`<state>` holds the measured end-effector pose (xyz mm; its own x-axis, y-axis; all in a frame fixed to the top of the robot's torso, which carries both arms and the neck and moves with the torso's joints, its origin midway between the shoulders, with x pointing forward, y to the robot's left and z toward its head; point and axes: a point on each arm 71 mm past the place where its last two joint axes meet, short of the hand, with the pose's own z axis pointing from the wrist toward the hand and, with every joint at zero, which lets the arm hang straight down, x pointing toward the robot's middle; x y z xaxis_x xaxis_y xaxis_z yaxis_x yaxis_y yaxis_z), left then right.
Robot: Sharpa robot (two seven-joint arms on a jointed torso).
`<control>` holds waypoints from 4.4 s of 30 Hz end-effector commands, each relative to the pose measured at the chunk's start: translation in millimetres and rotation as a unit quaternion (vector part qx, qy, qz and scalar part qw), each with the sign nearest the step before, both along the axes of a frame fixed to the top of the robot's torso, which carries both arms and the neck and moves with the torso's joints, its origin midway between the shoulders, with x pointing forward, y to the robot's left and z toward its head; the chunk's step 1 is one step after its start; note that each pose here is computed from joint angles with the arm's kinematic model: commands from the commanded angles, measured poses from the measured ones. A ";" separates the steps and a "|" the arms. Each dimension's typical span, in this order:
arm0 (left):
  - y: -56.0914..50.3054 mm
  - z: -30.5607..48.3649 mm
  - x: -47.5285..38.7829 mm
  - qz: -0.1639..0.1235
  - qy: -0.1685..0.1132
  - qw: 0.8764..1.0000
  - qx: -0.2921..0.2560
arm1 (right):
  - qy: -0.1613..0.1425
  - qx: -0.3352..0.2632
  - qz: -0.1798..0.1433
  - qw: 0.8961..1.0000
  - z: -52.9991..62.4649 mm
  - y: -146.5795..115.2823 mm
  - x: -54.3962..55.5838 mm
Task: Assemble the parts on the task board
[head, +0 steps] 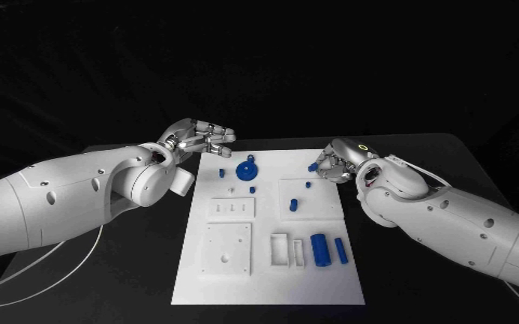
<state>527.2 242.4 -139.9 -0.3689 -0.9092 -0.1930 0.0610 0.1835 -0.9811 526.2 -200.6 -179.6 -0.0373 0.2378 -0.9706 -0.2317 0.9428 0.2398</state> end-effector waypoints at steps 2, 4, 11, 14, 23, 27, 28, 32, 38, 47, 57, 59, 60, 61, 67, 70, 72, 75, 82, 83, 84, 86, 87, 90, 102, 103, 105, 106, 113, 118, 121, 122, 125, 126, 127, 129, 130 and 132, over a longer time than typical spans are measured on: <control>-2.7 0.3 -0.5 -0.011 0.000 1.000 -0.001 | 0.010 -0.006 0.013 1.000 -1.6 3.3 -0.9; -2.7 0.3 -0.4 -0.011 0.000 1.000 0.000 | 0.012 -0.008 0.015 1.000 -1.9 3.8 -1.0; -2.9 0.2 -0.4 -0.011 0.000 1.000 0.001 | 0.017 -0.008 0.020 1.000 -2.3 6.4 -1.7; -3.1 0.1 -0.3 -0.011 0.001 1.000 0.001 | 0.017 -0.006 0.020 1.000 -2.2 7.3 -1.8; -3.3 0.1 -0.3 -0.011 0.001 1.000 0.001 | 0.020 -0.005 0.021 1.000 -2.8 9.5 -1.4; -3.4 0.1 -0.4 -0.011 0.001 1.000 0.001 | 0.022 -0.004 0.021 1.000 -3.3 10.5 -0.9; -3.5 0.1 -0.4 -0.011 0.001 1.000 0.001 | 0.023 -0.004 0.021 1.000 -3.5 10.9 -0.7; -3.7 0.1 -0.4 -0.011 0.001 1.000 0.001 | 0.025 -0.003 0.023 0.999 -4.1 12.9 -0.2; -3.3 0.1 -0.3 -0.010 0.001 1.000 0.002 | 0.007 -0.001 0.010 1.000 -1.7 11.7 0.4; -2.7 0.1 -0.2 -0.009 0.001 1.000 0.002 | -0.019 0.004 -0.012 1.000 3.1 4.0 -0.4; -1.3 0.1 -0.4 -0.008 0.001 1.000 0.002 | -0.012 -0.003 -0.008 1.000 6.7 1.0 -7.5; -1.1 0.1 -0.4 -0.008 0.001 1.000 0.002 | -0.005 -0.004 -0.005 1.000 6.4 1.4 -8.8; -1.0 0.1 -0.4 -0.008 0.001 1.000 0.002 | 0.000 -0.005 -0.002 1.000 6.0 1.8 -9.3; -0.9 0.1 -0.4 -0.008 0.001 1.000 0.002 | 0.005 -0.005 0.001 1.000 5.5 2.5 -9.8; -1.5 0.1 -0.5 -0.009 0.001 1.000 0.002 | 0.032 -0.013 0.012 0.999 1.7 4.9 -10.7; -1.5 0.1 -0.5 -0.009 0.001 1.000 0.002 | 0.038 -0.014 0.012 0.999 0.5 4.2 -10.1; -1.4 0.1 -0.5 -0.009 0.001 1.000 0.002 | 0.039 -0.013 0.011 0.999 0.1 3.4 -9.6; -1.5 0.1 -0.6 -0.009 0.001 1.000 0.002 | 0.039 -0.012 0.008 0.999 -0.4 2.4 -8.8; -1.5 0.1 -0.6 -0.009 0.001 1.000 0.002 | 0.038 -0.012 0.003 0.999 -0.7 1.5 -7.9; -1.5 0.1 -0.6 -0.009 0.001 1.000 0.002 | 0.038 -0.012 0.003 0.999 -0.7 1.5 -7.9; -1.4 0.1 -0.6 -0.009 0.001 1.000 0.002 | 0.037 -0.011 0.003 0.999 -0.6 1.7 -7.7; -1.4 0.1 -0.5 -0.009 0.001 1.000 0.002 | 0.035 -0.010 0.003 0.999 -0.4 2.4 -7.5; -1.4 0.1 -0.5 -0.009 0.001 1.000 0.002 | 0.034 -0.009 0.004 0.999 -0.3 3.0 -7.4; -1.4 0.1 -0.5 -0.009 0.001 1.000 0.002 | 0.032 -0.007 0.006 0.999 -0.2 5.4 -7.0; -1.7 0.0 -0.1 -0.009 0.001 1.000 0.002 | 0.028 -0.002 0.010 1.000 -0.9 11.1 -4.7; -1.7 0.0 0.0 -0.009 0.001 1.000 0.002 | 0.027 -0.001 0.011 1.000 -0.8 11.7 -4.6; -1.7 0.0 0.0 -0.009 0.001 1.000 0.002 | 0.027 -0.001 0.012 1.000 -0.8 12.6 -4.5; -1.8 0.0 0.1 -0.009 0.001 1.000 0.002 | 0.027 0.000 0.012 1.000 -0.7 13.2 -4.5; -1.9 -0.1 0.4 -0.009 0.001 1.000 0.003 | 0.025 0.002 0.017 1.000 0.4 17.9 -4.7; -2.0 -0.1 0.5 -0.009 0.001 1.000 0.003 | 0.025 0.002 0.021 0.999 1.6 20.8 -4.6; -2.0 -0.1 0.5 -0.009 0.001 1.000 0.003 | 0.024 0.002 0.023 0.999 2.3 22.4 -4.4; -2.1 -0.1 0.6 -0.009 0.001 1.000 0.003 | 0.024 0.002 0.024 0.999 2.6 22.9 -4.3; -2.1 -0.1 0.6 -0.009 0.001 1.000 0.003 | 0.024 0.003 0.025 0.999 3.3 24.2 -4.2; -2.1 -0.2 0.6 -0.009 0.001 1.000 0.003 | 0.024 0.003 0.026 0.999 3.4 24.4 -4.1; -2.1 -0.2 0.6 -0.009 0.001 1.000 0.003 | 0.024 0.003 0.026 0.999 3.6 24.7 -4.1; -2.1 -0.2 0.7 -0.009 0.002 1.000 0.003 | 0.023 0.003 0.027 0.999 3.8 24.9 -4.1; -2.1 -0.2 0.7 -0.009 0.002 1.000 0.003 | 0.023 0.003 0.027 0.999 4.0 25.0 -4.1; -2.1 -0.2 0.7 -0.009 0.002 1.000 0.003 | 0.022 0.004 0.028 0.999 4.2 24.8 -4.1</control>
<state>528.3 242.8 -140.8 -0.3712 -0.9069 -0.1993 0.0550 0.1928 -0.9797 522.5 -177.3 -176.0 -0.0948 0.2439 -0.9652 -0.2575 0.9305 0.2604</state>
